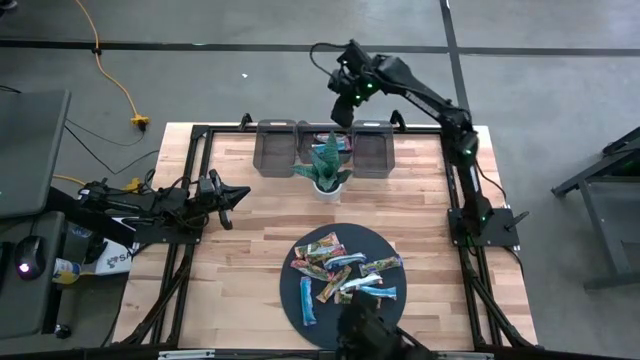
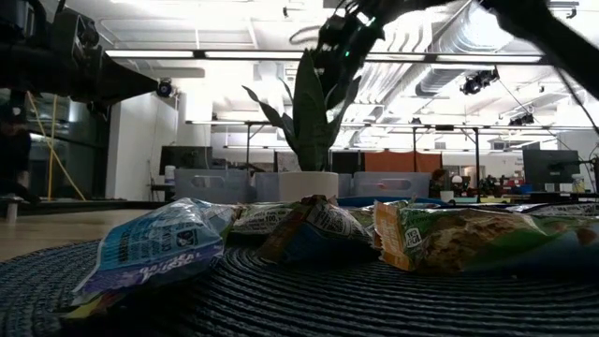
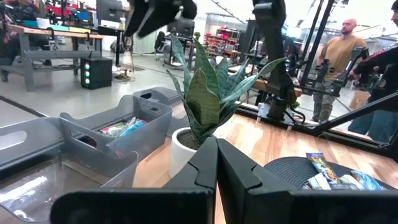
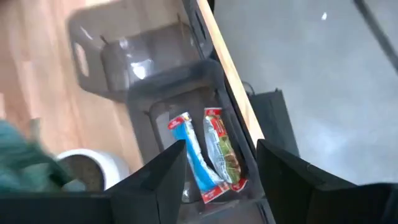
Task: Pick and place Granola Bars by type
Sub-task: Put the orange granola bar into the right black bin
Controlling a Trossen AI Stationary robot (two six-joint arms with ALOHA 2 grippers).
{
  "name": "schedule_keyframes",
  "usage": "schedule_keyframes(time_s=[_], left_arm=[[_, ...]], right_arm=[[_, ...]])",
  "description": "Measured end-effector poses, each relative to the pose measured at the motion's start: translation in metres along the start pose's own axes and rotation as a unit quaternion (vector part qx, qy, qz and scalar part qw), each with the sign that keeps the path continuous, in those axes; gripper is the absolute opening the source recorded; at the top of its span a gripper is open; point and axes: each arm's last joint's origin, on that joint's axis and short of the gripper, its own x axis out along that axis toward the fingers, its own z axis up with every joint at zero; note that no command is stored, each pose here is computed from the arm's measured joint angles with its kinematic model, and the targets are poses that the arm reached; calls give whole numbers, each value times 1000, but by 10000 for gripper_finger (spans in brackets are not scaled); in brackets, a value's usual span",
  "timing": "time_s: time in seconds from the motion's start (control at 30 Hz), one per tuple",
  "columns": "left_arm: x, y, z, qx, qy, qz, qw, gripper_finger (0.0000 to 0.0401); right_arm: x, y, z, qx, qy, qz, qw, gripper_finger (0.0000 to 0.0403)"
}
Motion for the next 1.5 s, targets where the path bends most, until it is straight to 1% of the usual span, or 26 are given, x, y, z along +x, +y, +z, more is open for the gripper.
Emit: schedule_keyframes(time_s=[0.17, 0.3, 0.47, 0.67, 0.87, 1.07, 1.2, 1.3, 1.5], left_arm=[[0, 0, 0, 0, 0, 0, 1000, 1], [0, 0, 0, 0, 0, 0, 1000, 1], [0, 0, 0, 0, 0, 0, 1000, 1], [0, 0, 0, 0, 0, 0, 1000, 1], [0, 0, 0, 0, 0, 0, 1000, 1], [0, 0, 0, 0, 0, 0, 1000, 1], [0, 0, 0, 0, 0, 0, 1000, 1], [0, 0, 0, 0, 0, 0, 1000, 1], [0, 0, 0, 0, 0, 0, 1000, 1]], right_arm=[[-42, 25, 0, -26, -59, -4, 998, 179], [-65, 53, -9, -37, -99, 6, 994, 179], [-77, 93, -32, -44, -130, 47, 989, 179], [-79, 140, -70, -63, -140, 97, 983, 179], [-74, 183, -107, -79, -124, 151, 978, 177], [-63, 221, -137, -100, -77, 200, 972, 178], [-56, 239, -153, -117, -47, 219, 968, 176], [-50, 249, -166, -125, -25, 221, 967, 173], [-38, 260, -190, -126, 16, 229, 965, 173]])
